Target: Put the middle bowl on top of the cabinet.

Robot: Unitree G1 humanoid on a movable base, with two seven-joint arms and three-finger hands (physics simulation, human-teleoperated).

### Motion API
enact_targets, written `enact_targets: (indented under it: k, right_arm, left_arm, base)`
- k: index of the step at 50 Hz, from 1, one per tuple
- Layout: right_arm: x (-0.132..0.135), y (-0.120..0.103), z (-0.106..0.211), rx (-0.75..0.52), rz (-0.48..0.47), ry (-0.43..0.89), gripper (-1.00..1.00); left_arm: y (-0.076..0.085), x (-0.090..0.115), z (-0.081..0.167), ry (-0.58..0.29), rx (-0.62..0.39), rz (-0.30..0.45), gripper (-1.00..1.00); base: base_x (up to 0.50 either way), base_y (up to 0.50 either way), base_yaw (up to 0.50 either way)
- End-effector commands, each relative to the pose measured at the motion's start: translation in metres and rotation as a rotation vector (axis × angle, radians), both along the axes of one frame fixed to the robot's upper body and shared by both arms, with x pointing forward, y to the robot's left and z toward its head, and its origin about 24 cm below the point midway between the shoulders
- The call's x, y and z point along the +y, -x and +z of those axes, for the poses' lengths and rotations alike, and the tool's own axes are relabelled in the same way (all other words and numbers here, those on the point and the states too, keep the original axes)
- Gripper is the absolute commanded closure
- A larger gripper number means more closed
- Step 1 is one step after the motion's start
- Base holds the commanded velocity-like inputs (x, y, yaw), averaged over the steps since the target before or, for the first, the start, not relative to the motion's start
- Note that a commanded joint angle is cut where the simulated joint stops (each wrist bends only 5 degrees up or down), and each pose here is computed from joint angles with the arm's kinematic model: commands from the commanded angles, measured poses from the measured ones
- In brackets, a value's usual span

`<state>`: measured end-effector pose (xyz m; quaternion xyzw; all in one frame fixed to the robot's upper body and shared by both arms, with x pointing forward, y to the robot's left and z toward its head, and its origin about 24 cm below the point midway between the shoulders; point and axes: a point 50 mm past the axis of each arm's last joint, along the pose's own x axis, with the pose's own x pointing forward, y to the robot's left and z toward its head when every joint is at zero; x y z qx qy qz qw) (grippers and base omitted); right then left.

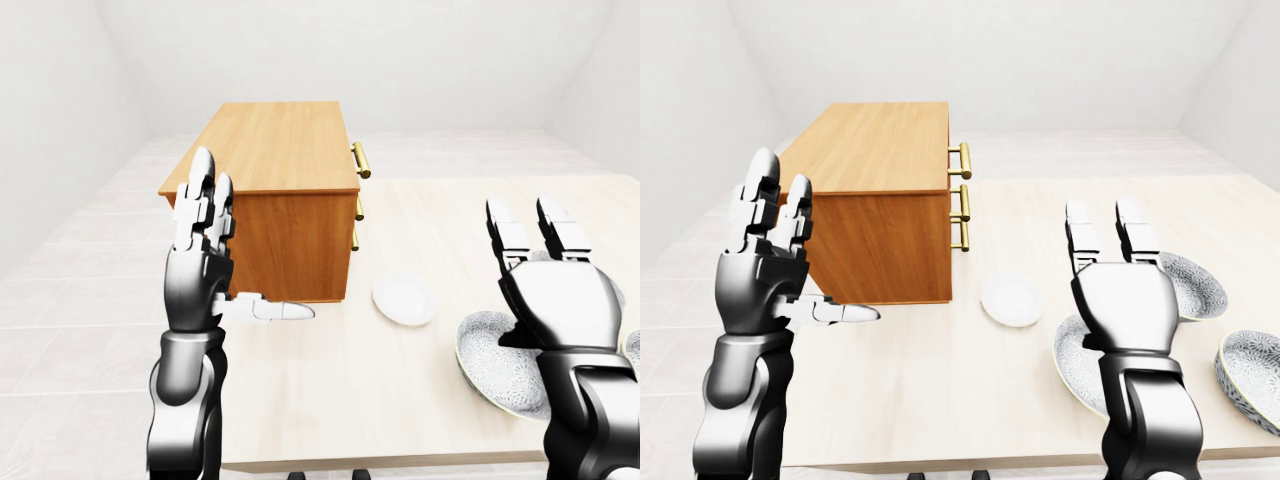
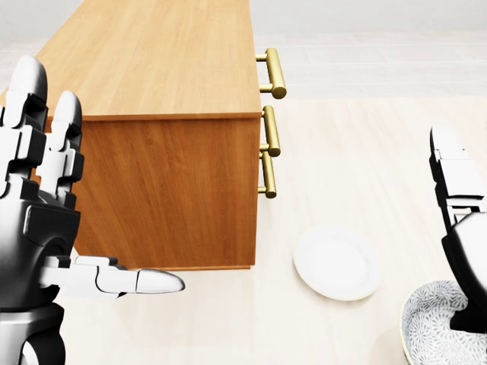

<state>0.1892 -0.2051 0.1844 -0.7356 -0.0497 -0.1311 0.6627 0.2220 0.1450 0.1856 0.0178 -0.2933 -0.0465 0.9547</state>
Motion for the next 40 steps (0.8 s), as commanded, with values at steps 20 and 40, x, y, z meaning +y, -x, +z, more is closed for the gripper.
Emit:
enact_targets:
  k: [20,40]
  right_arm:
    - [-0.024,0.027,-0.03,0.039,-0.158,-0.05,-1.0]
    - [-0.038,0.048,-0.039,0.048,-0.278,-0.053,-1.0]
  left_arm:
    - [0.0,-0.001,-0.008,0.006,0.037,0.008,-1.0]
    - [0.001,0.001,-0.006,0.0,0.03,0.021,-1.0]
  base:
    - [0.0,0.0,0.0]
    - [0.0,0.0,0.0]
